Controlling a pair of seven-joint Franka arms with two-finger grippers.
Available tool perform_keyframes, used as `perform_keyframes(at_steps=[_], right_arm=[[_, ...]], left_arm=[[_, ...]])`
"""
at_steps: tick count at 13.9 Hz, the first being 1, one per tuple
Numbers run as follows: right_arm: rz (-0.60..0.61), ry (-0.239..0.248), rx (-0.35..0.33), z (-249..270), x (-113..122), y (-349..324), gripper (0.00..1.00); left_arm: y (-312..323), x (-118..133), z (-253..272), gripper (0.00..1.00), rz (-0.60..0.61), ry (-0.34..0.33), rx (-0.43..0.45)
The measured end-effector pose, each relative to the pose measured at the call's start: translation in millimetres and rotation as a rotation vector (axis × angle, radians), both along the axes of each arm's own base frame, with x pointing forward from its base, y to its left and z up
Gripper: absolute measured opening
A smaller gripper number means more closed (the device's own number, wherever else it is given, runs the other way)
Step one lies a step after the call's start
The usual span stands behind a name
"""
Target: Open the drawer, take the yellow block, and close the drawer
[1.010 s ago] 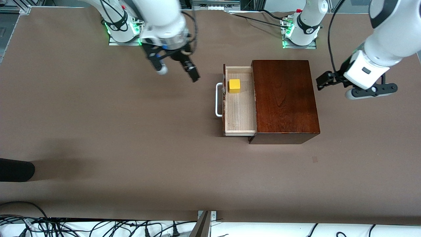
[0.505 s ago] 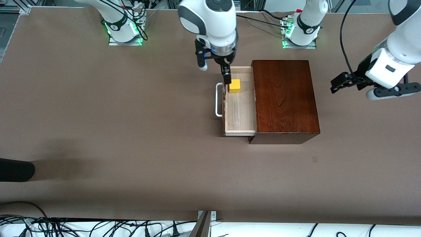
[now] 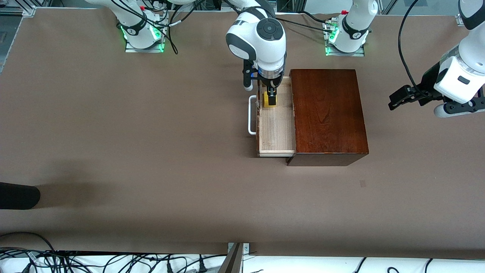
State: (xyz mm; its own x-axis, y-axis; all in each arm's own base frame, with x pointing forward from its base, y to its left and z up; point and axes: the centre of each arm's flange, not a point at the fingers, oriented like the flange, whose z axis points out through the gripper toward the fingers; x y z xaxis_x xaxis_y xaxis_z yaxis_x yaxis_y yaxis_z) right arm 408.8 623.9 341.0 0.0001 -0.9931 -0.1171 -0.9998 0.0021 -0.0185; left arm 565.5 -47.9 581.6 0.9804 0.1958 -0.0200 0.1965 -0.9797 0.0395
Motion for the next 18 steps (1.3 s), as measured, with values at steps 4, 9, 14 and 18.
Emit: perform_keyframes(at_steps=[4, 9, 14, 18], right_arm=[[-0.005, -0.002, -0.012, -11, 3, -1, 1.00], [0.000, -0.001, -0.032, -28, 5, -2, 0.87], [-0.001, -0.032, -0.014, -5, 12, 0, 0.56], [0.013, -0.044, -0.036, 70, 18, -7, 0.56]], left_arm=[[-1, 1, -3, 1.00, -0.010, 0.005, -0.001], [0, 7, -9, 1.00, -0.008, 0.007, -0.007], [3, 9, -3, 1.00, -0.002, -0.009, -0.009], [7, 13, -10, 1.00, 0.003, 0.004, -0.013]])
